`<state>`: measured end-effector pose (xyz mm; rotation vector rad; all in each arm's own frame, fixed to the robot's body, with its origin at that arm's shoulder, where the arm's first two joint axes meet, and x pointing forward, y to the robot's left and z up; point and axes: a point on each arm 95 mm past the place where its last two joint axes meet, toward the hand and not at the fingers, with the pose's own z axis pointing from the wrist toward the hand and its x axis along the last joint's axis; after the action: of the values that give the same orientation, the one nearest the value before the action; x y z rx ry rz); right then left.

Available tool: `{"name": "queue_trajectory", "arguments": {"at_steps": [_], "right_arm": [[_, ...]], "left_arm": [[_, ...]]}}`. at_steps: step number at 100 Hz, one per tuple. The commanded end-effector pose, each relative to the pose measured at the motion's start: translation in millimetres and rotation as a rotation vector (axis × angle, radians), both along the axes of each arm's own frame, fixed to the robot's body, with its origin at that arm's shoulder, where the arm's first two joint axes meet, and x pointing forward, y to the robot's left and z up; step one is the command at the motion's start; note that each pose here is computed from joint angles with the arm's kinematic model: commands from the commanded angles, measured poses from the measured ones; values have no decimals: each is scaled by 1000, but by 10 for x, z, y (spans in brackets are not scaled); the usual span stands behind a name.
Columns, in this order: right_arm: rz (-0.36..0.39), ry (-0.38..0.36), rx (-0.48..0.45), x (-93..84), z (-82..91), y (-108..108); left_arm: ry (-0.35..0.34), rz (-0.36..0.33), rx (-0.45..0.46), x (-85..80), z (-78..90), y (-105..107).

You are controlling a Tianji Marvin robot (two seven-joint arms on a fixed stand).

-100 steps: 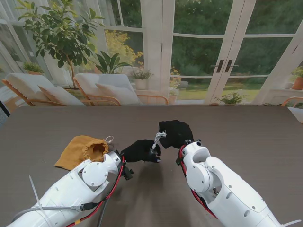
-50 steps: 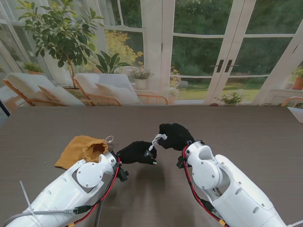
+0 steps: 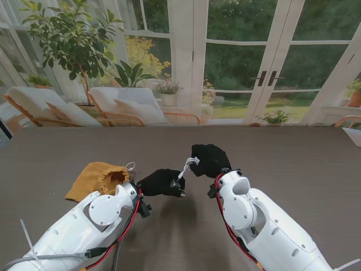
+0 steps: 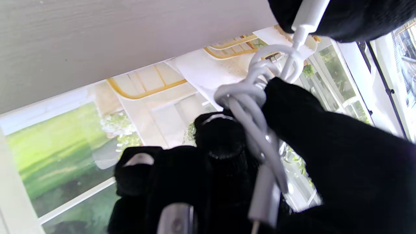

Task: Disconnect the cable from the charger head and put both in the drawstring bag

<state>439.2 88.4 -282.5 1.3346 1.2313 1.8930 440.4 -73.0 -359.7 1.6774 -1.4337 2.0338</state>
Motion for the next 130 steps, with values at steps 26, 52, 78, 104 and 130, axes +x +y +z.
{"name": "queue_trajectory", "arguments": {"at_steps": [26,52,78,104,130], "right_arm": [[-48,75,90,-5,-41,24],[-49,57,78,1,-42,17],[-63,10,40,58,8,-24],[-66,-6,45,66,70,-68],[-69,-17,48,68,75,-80]], "left_arm": [[-2,-24,25,-36,-5,3],[-31,-13,8,-23,-19,-8],[-24,-4,61,-40,-12,50],[-70,-5,206,81,32,122],[-130,-49,358,231,27,96]]}}
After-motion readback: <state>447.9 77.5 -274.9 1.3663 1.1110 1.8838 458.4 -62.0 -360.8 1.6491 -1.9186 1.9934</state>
